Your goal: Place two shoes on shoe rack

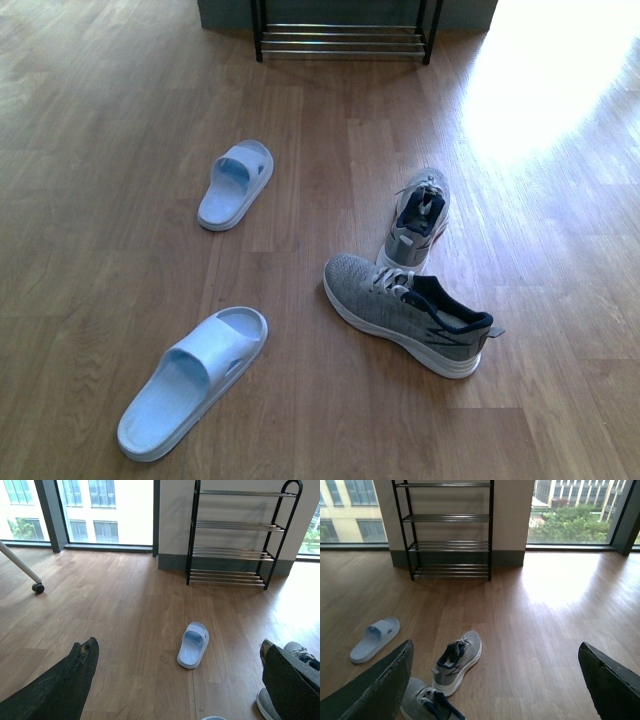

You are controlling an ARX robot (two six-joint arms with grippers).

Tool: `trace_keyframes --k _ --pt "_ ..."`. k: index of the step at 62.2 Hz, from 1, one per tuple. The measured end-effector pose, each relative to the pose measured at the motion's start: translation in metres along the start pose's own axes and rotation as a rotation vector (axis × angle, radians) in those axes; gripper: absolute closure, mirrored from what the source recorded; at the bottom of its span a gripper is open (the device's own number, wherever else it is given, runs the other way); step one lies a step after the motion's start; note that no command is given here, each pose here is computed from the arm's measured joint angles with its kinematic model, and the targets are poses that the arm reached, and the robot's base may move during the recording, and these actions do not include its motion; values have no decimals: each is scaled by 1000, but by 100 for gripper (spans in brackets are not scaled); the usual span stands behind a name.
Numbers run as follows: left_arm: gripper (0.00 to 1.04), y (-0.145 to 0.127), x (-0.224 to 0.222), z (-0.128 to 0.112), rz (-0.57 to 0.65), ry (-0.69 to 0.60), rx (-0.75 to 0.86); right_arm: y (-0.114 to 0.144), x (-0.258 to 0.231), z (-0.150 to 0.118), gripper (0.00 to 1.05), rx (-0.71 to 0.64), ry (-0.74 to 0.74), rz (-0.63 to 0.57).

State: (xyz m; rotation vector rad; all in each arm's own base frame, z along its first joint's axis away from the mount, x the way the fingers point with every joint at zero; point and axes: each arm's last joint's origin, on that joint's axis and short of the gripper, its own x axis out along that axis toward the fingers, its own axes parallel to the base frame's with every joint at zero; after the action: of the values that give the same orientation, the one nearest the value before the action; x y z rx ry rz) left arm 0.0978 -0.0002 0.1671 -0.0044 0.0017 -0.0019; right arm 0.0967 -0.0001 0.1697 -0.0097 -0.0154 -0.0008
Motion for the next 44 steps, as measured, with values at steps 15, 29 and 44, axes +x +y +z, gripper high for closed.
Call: trace_keyframes --k 15,29,44 --pt "9 0 0 0 0 0 0 0 0 0 9 0 0 0" --pt "9 0 0 0 0 0 0 0 0 0 9 0 0 0" --pt "9 0 0 0 0 0 0 0 0 0 9 0 0 0"
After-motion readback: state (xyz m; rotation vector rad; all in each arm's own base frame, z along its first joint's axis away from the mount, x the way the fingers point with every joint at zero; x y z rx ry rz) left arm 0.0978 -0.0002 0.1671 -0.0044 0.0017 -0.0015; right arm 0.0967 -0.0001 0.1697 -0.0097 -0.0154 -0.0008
